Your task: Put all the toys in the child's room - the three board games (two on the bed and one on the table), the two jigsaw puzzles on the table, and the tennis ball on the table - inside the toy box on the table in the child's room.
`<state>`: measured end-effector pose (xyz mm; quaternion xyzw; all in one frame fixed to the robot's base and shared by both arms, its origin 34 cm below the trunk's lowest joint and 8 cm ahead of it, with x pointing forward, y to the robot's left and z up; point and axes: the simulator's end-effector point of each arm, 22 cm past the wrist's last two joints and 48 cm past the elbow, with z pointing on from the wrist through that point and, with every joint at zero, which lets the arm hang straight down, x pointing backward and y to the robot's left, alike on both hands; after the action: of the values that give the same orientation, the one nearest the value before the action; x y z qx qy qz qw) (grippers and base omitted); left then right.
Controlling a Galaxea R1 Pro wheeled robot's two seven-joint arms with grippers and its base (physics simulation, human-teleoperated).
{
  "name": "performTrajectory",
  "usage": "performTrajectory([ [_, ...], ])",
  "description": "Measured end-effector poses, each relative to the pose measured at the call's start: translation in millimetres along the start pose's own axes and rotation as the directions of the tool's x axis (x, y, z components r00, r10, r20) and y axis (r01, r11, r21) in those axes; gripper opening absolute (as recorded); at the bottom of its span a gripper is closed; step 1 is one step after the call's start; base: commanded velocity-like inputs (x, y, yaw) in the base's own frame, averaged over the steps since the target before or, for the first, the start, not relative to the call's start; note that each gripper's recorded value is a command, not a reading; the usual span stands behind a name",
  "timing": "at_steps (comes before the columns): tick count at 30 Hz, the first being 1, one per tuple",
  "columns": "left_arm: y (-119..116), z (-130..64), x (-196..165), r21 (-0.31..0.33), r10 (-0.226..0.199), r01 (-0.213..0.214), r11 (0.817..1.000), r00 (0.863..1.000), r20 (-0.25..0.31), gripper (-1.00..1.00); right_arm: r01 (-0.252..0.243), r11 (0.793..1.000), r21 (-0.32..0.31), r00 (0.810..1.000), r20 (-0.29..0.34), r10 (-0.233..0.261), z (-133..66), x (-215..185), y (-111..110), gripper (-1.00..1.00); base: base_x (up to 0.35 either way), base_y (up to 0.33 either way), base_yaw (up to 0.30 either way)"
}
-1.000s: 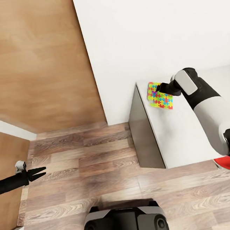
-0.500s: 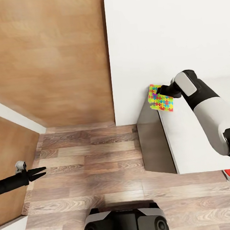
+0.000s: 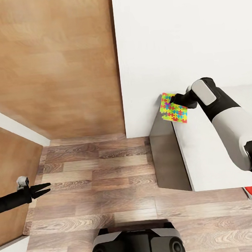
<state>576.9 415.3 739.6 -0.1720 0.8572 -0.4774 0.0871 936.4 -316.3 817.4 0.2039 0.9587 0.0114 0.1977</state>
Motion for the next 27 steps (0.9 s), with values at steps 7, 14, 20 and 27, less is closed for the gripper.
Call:
performTrajectory([
  [7, -1.1, 2.8, 0.8, 0.006, 0.001, -0.001, 1.000, 1.000, -0.002, 1.00, 0.030, 0.999, 0.014, 0.999, 0.013, -0.030, -1.0, -0.4, 1.1, 1.00, 0.000, -0.001, 0.000],
  [14, -1.8, 5.5, 1.9, 0.010, 0.004, -0.004, 1.000, 1.000, -0.005, 1.00, 0.021, 1.000, 0.007, 1.000, 0.012, -0.021, -0.6, -0.1, 0.6, 1.00, 0.000, 0.000, 0.000],
  [20, -1.9, 6.0, 2.0, 0.010, 0.004, -0.004, 1.000, 1.000, -0.005, 1.00, 0.005, 1.000, -0.002, 1.000, 0.007, -0.005, -0.2, 0.4, 0.0, 1.00, 0.000, 0.000, 0.000],
  [27, -1.8, 6.0, 2.0, 0.010, 0.004, -0.004, 1.000, 1.000, -0.005, 1.00, -0.016, 1.000, -0.014, 1.000, -0.003, 0.016, 0.5, 1.2, -0.9, 1.00, 0.000, 0.000, 0.000],
])
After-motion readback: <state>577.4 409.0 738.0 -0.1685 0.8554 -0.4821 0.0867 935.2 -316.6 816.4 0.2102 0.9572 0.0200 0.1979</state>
